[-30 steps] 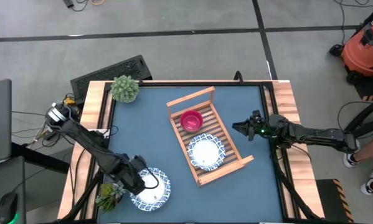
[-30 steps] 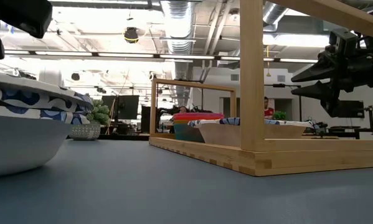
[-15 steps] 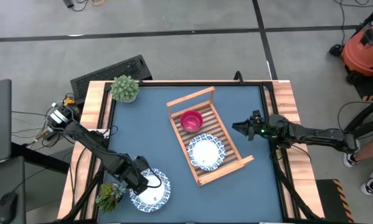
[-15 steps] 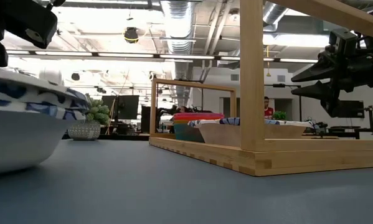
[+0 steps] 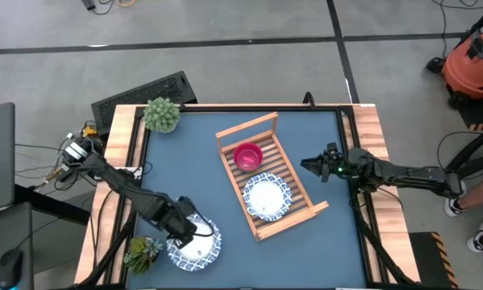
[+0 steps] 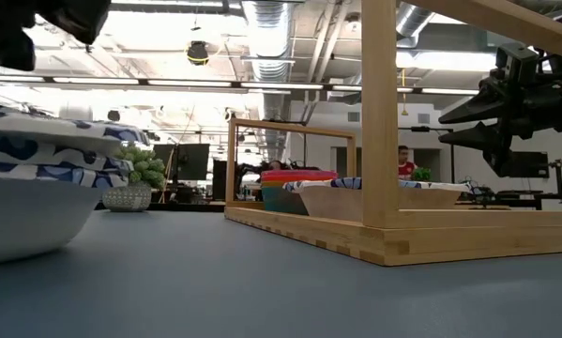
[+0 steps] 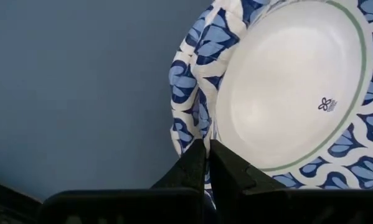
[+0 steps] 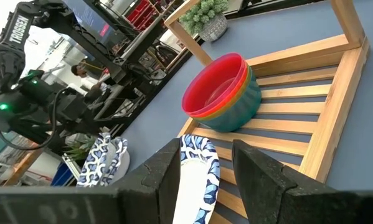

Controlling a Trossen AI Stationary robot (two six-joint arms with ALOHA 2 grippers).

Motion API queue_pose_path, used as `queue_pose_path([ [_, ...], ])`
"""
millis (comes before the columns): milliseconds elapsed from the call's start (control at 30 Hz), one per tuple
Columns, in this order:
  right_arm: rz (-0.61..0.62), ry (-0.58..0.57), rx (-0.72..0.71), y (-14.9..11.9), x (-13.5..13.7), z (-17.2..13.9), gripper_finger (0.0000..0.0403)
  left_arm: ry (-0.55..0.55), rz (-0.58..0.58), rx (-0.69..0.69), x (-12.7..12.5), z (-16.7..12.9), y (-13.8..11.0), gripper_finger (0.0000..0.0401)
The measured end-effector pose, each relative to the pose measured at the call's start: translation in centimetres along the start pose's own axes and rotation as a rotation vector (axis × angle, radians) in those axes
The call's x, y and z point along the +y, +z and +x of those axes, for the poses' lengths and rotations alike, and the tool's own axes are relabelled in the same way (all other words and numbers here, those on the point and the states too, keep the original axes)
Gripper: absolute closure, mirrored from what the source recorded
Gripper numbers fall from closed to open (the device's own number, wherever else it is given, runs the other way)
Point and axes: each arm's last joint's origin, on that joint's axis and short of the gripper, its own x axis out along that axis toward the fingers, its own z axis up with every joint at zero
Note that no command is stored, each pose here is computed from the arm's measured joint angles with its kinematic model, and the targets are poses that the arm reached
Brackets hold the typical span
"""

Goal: Place and stack bowls onto a shelf
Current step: Stack the white blue bowl on top of the white blue bowl on the shelf

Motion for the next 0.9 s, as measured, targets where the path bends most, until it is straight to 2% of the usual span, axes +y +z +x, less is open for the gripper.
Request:
queue_pose_path([
  [267, 0.000, 0.000, 0.001, 0.0, 0.0, 0.0, 0.0232, -0.044, 0.004, 0.020, 0.6, -0.6, 1.7, 0.0401],
  [633, -0.015, 0.000, 0.000, 0.0, 0.0, 0.0, 0.0232, -0.185, -0.083, -0.087, 3.4, -4.9, 3.4, 0.0401],
  [900, -0.018, 0.000, 0.001, 0.0, 0.0, 0.0, 0.0232, -0.264, -0.059, -0.062, 4.7, -6.2, 4.2, 0.0401],
])
